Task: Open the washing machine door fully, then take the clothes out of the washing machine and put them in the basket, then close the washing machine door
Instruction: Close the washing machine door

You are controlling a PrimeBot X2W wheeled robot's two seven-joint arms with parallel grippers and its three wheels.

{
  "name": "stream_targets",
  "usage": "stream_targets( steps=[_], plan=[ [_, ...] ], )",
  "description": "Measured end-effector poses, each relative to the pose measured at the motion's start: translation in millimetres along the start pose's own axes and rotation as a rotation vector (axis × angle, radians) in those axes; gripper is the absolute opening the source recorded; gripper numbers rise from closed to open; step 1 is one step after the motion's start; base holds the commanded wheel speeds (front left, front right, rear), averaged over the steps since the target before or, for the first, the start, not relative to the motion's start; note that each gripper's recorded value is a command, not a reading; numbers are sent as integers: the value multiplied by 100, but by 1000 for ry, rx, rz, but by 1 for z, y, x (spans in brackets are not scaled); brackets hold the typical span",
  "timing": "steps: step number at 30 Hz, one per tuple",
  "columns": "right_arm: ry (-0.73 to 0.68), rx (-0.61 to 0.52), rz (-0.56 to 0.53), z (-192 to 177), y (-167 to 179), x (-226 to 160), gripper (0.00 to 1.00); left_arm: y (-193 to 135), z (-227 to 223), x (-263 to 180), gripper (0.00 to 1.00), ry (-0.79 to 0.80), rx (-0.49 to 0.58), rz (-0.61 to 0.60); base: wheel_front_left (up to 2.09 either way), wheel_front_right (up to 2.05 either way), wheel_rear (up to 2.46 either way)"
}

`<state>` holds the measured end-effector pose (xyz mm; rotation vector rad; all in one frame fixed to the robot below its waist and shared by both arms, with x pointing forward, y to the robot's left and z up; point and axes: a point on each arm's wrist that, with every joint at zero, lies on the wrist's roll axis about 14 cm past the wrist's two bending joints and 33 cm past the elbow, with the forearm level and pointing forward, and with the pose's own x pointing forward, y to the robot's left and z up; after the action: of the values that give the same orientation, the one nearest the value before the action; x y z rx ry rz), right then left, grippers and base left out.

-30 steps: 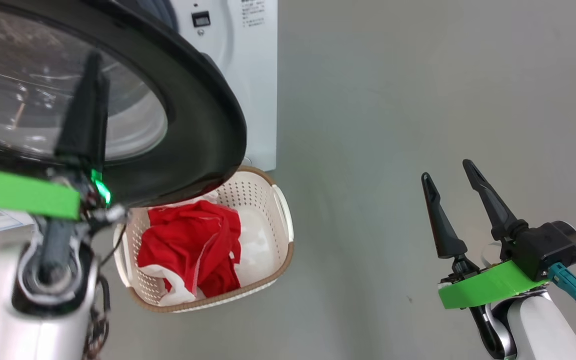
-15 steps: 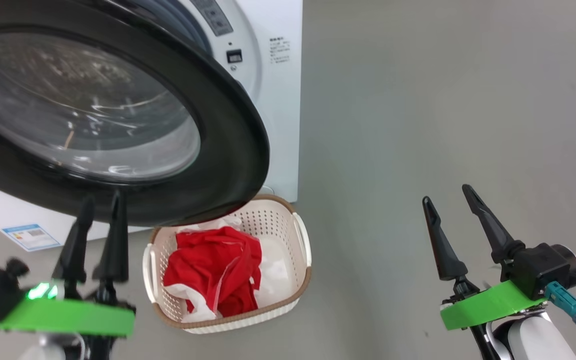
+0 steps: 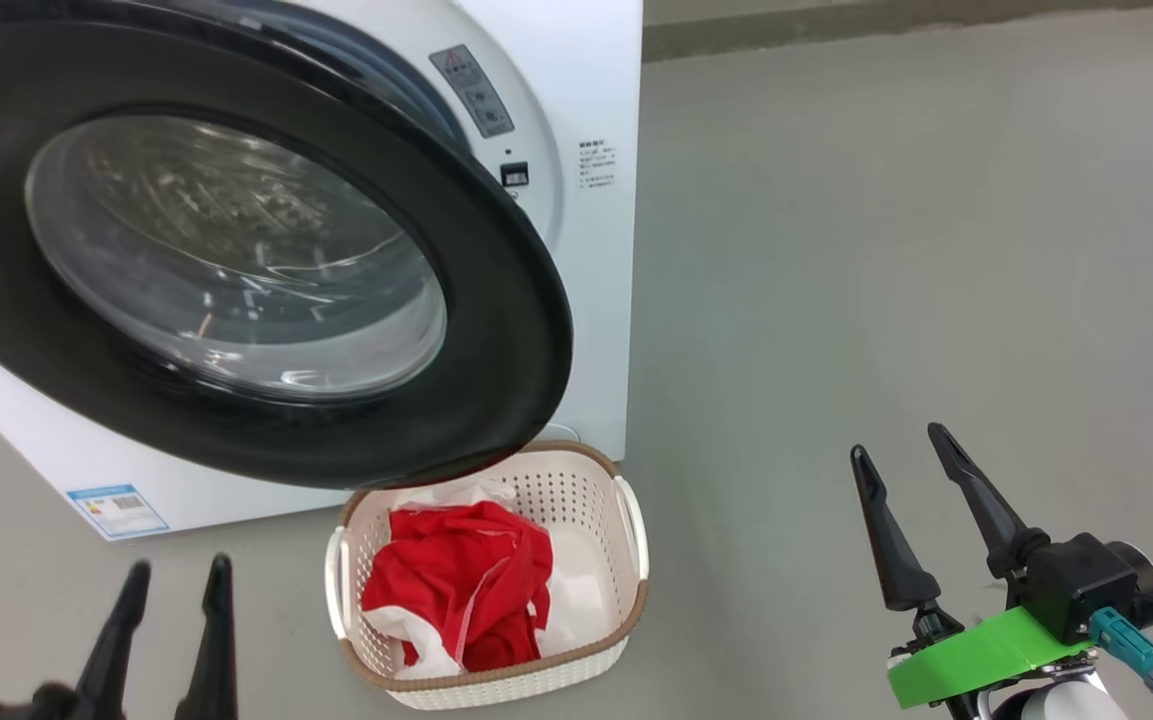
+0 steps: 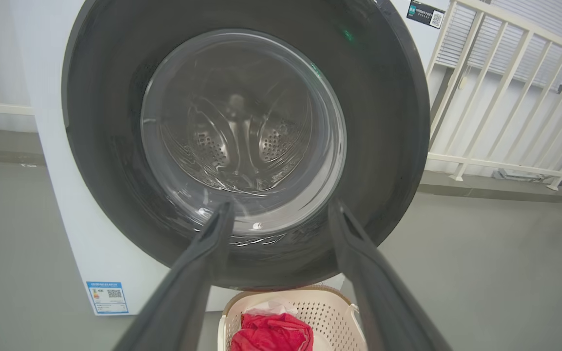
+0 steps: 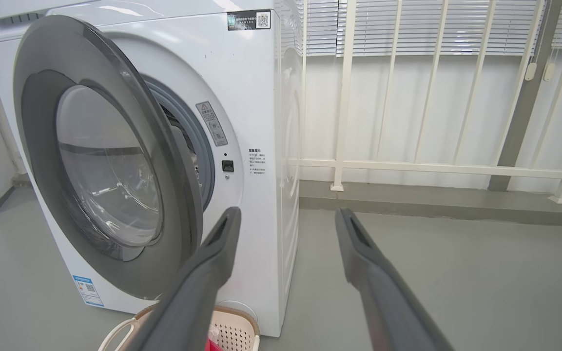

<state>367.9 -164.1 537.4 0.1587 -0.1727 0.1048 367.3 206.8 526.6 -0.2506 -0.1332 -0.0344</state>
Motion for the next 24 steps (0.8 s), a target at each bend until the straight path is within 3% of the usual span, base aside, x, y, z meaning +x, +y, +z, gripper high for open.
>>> stream_targets(
  steps=[4,21,22,23,24],
  plan=[
    [-12,0,12,4,4,0,100,7,-9,-12,100,29,59,22,0,0,0],
    [0,6,41,-1,14,5,100,21,-18,-24,100,50,85,97,0,0,0],
    [4,10,46,-2,15,5,86,21,-19,-25,100,51,88,98,0,0,0],
    [7,15,51,-3,17,5,55,22,-19,-25,100,53,91,99,0,0,0],
    [11,23,55,-5,19,6,39,22,-19,-26,100,54,90,102,0,0,0]
  ],
)
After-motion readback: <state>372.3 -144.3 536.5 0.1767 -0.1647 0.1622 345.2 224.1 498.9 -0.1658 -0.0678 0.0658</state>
